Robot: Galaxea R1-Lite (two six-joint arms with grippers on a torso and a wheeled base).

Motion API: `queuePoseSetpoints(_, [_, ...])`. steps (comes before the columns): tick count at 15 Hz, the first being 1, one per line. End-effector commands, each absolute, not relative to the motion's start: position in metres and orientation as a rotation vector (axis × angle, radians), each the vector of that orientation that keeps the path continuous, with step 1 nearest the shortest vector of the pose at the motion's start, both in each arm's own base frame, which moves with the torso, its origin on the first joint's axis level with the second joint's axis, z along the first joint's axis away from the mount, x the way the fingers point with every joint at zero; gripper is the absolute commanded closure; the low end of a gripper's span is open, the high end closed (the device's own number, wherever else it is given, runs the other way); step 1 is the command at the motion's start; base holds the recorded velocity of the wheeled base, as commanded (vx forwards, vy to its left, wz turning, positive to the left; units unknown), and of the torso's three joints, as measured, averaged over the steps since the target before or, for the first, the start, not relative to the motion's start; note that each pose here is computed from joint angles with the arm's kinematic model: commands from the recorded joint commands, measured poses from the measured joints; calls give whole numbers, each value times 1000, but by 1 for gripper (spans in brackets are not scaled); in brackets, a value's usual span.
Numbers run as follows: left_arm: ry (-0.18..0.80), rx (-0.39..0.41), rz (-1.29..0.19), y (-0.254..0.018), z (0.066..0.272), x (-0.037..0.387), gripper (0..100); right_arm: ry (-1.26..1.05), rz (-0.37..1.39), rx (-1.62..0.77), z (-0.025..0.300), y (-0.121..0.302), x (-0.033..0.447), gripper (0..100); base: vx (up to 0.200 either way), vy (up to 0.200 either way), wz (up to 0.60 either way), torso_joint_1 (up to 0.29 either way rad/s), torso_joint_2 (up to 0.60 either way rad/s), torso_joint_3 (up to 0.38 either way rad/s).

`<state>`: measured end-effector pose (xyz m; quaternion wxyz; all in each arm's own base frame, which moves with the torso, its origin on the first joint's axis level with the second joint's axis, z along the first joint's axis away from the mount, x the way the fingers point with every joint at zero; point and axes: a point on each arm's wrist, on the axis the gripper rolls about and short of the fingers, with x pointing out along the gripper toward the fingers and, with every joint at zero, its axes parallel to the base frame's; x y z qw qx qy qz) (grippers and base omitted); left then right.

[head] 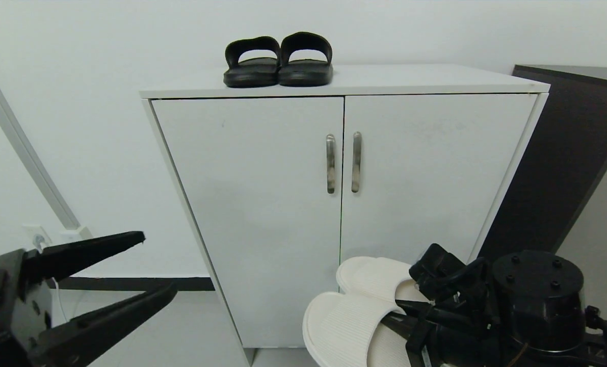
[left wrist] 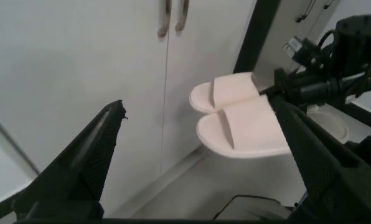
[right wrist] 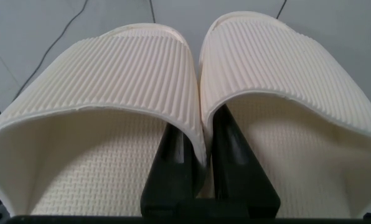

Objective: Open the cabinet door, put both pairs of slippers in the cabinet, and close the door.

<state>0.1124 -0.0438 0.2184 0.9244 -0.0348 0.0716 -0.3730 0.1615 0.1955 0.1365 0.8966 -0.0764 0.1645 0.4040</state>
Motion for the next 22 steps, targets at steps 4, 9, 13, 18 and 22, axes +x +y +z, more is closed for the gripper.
queuePoseSetpoints(4, [153,-83,-820,-89,247,154,0,367,849,-168,130,199,163,100,0,0,0,0,0,0])
queuePoseSetpoints(9, [175,-152,-921,-132,264,169,0,378,874,-165,128,198,162,100,0,0,0,0,0,0])
queuePoseSetpoints(13, [175,-155,-1004,-165,256,187,0,393,889,-167,125,199,162,100,0,0,0,0,0,0])
queuePoseSetpoints(18, [252,-224,-1157,-214,253,235,0,403,886,-175,122,199,162,100,0,0,0,0,0,0])
queuePoseSetpoints(22, [229,-238,-1153,-230,257,255,0,403,885,-177,121,199,163,100,0,0,0,0,0,0])
